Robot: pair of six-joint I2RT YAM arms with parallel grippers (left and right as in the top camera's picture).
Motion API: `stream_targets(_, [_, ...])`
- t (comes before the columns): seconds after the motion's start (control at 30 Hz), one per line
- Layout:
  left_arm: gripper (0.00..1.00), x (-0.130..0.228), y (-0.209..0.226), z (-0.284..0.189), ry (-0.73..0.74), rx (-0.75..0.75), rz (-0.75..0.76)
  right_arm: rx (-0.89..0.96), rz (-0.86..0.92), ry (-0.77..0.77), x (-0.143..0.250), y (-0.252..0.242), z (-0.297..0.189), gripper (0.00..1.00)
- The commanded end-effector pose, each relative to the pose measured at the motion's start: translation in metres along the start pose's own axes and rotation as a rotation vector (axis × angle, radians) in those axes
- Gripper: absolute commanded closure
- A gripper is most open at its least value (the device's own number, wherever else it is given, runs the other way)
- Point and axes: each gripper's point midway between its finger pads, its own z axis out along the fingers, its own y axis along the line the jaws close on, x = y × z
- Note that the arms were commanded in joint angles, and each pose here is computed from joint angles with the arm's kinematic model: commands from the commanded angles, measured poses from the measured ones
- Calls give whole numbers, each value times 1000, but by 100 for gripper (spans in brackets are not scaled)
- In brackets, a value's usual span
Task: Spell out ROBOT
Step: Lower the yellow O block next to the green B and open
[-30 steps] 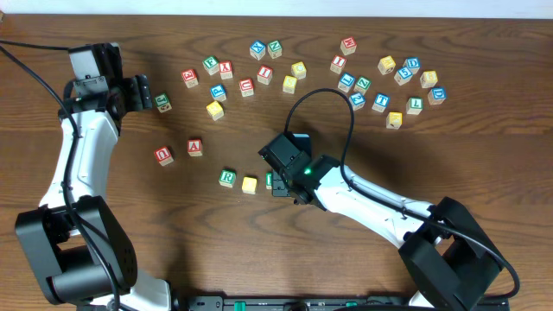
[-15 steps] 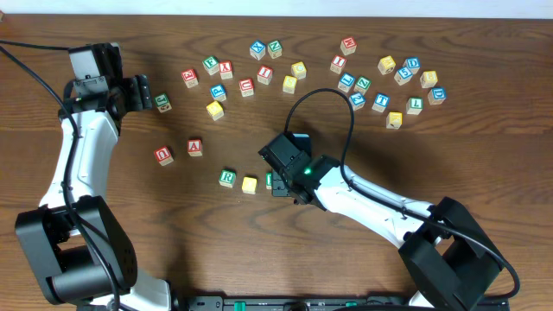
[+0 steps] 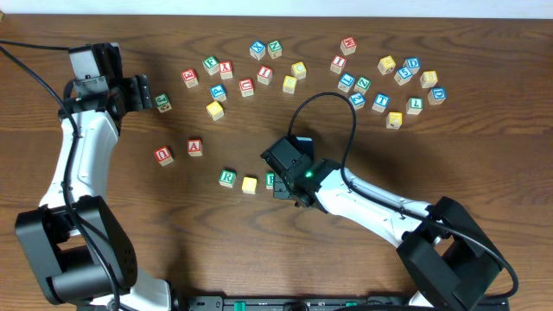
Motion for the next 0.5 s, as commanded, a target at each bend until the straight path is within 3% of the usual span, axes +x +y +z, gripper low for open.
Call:
stream_targets(0.0, [9,1,2,1,0,-5,4,-9,13,-15,-1,2,-5,90])
stream_targets(0.17, [9,1,2,1,0,-5,4,-9,13,-15,-1,2,-5,67])
stream_targets(0.3, [9,1,2,1,0,-5,4,-9,13,-15,-1,2,-5,56])
stream_targets(0.47, [9,1,2,1,0,-5,4,-9,13,-16,-1,2,-5,53])
